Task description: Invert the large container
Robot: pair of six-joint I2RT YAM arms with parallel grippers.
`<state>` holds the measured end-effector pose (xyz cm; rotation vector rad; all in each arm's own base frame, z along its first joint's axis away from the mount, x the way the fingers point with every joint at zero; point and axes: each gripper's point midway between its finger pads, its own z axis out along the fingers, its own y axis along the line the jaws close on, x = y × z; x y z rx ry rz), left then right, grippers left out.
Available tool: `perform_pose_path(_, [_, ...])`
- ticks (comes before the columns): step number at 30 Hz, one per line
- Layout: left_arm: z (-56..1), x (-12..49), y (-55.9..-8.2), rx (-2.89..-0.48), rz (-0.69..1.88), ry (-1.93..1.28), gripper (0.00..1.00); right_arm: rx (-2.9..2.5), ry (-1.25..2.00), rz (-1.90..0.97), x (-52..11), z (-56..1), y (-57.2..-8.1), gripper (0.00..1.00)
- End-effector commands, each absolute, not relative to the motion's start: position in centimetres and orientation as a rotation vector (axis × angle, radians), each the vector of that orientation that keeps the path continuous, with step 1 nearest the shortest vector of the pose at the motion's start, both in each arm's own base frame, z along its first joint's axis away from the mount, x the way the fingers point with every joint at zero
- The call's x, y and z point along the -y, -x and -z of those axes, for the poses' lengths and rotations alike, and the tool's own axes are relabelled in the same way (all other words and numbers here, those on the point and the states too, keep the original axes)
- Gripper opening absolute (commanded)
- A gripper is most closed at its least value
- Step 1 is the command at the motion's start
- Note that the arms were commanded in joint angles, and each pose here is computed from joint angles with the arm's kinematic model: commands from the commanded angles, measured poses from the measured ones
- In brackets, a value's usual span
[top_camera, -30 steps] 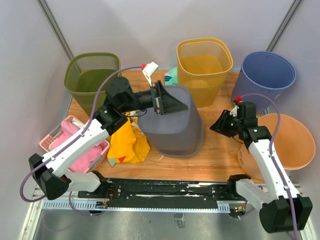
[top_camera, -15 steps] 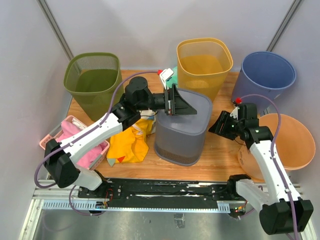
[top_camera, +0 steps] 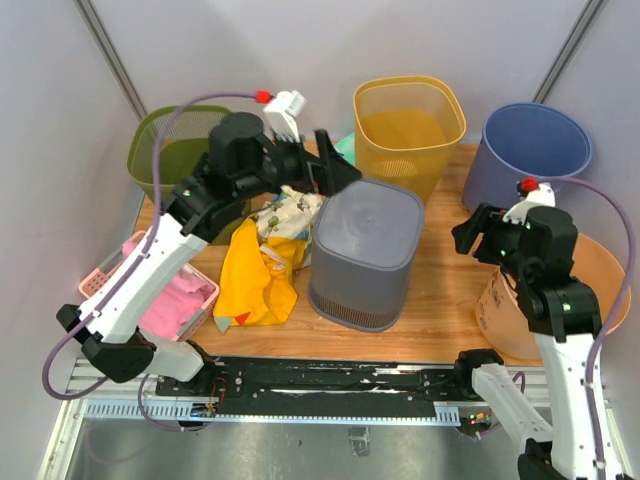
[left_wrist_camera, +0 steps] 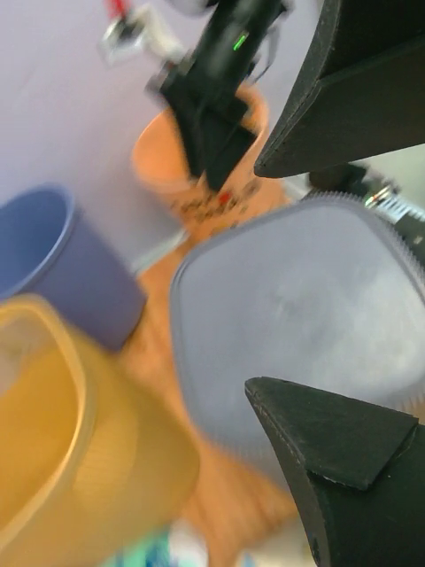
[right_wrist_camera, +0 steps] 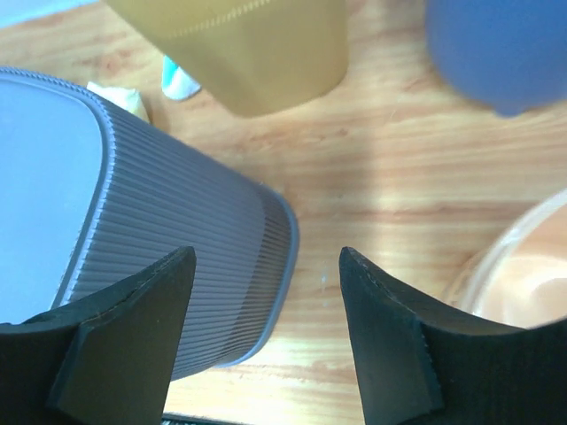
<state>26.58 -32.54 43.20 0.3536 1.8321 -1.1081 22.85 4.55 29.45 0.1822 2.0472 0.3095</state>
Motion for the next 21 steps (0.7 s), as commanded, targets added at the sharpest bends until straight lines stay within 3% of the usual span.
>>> perform_pose_path(1, [-42.2,23.9,-32.2,-1.935,0.743,-0.136,0.99,-1.972,-0.198,-0.158,-2.1,-31.4,-22.0,0.69])
perform_pose_path(7, [-43.3,16.4,-39.6,-1.925,0.428,0.064,0.99,-1.986,-0.207,-0.235,-3.2,-30.5,-22.0,0.71])
perform_pose_path(11, [-40.2,11.7,-44.6,-1.975,0.217,0.17,0.96,-1.99,-0.218,-0.241,-3.2,-30.1,-21.6,0.71])
perform_pose_path(16, [-36.0,8.5,-47.0,-2.054,0.032,0.22,0.96,-1.975,-0.192,-0.196,-2.6,-30.5,-21.0,0.72])
perform_pose_path(21, [-30.7,8.0,-47.6,-2.173,-0.016,0.221,0.82,-2.012,-0.178,-0.189,-2.7,-29.6,-21.6,0.72])
